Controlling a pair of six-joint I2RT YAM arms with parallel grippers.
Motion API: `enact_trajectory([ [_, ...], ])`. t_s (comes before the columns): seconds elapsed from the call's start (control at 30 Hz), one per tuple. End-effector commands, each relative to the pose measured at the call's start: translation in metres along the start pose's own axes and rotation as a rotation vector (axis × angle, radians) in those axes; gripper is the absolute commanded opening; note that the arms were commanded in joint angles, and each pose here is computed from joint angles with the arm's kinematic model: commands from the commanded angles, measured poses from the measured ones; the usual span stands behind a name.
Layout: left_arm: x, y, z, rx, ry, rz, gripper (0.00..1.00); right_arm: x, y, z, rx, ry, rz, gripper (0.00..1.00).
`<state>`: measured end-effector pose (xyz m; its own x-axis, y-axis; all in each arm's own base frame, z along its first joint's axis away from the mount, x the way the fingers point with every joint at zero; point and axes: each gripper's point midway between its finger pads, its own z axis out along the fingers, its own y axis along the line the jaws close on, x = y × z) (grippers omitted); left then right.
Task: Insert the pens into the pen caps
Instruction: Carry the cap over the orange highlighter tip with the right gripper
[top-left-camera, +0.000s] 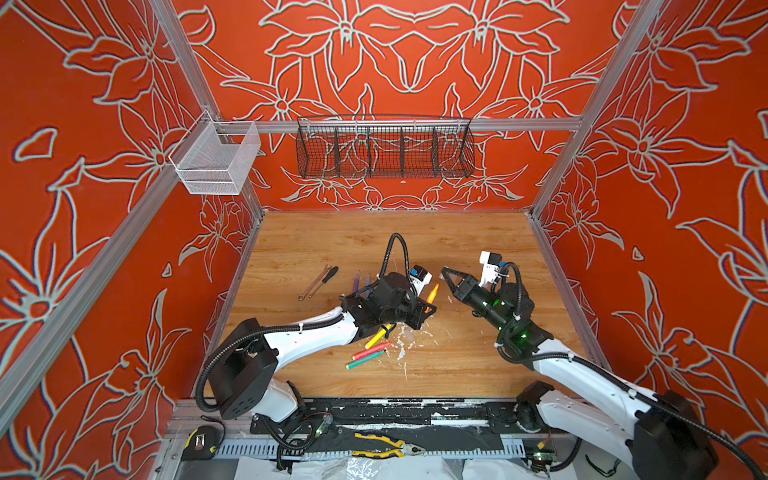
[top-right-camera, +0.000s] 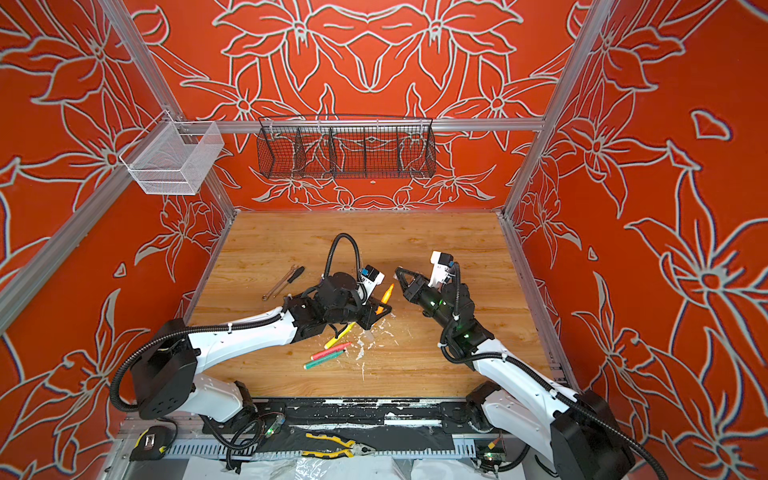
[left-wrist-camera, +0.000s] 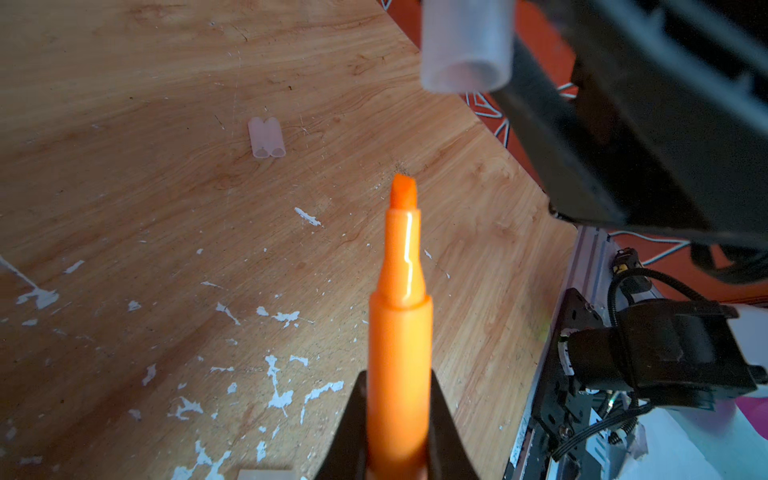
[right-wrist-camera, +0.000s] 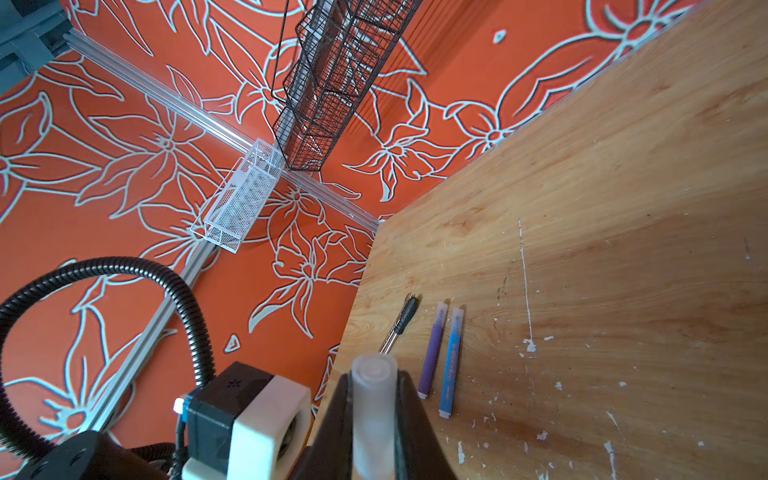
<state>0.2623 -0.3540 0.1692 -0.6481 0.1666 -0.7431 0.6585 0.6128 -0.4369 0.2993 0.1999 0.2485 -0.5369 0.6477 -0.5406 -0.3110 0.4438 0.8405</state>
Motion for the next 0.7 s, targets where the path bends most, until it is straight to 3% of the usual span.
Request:
enact_trajectory([
  [0.0,-0.016,-0.007,-0.009,0.008,-0.061,0.019,0.00,0.002,0.004,0.002,-0.039,0.008,0.027,0.00],
  [0.67,-0.019,0.004,-0.014,-0.063,-0.073,0.037,0.00,0.010,0.006,0.010,-0.068,0.050,0.027,0.00],
])
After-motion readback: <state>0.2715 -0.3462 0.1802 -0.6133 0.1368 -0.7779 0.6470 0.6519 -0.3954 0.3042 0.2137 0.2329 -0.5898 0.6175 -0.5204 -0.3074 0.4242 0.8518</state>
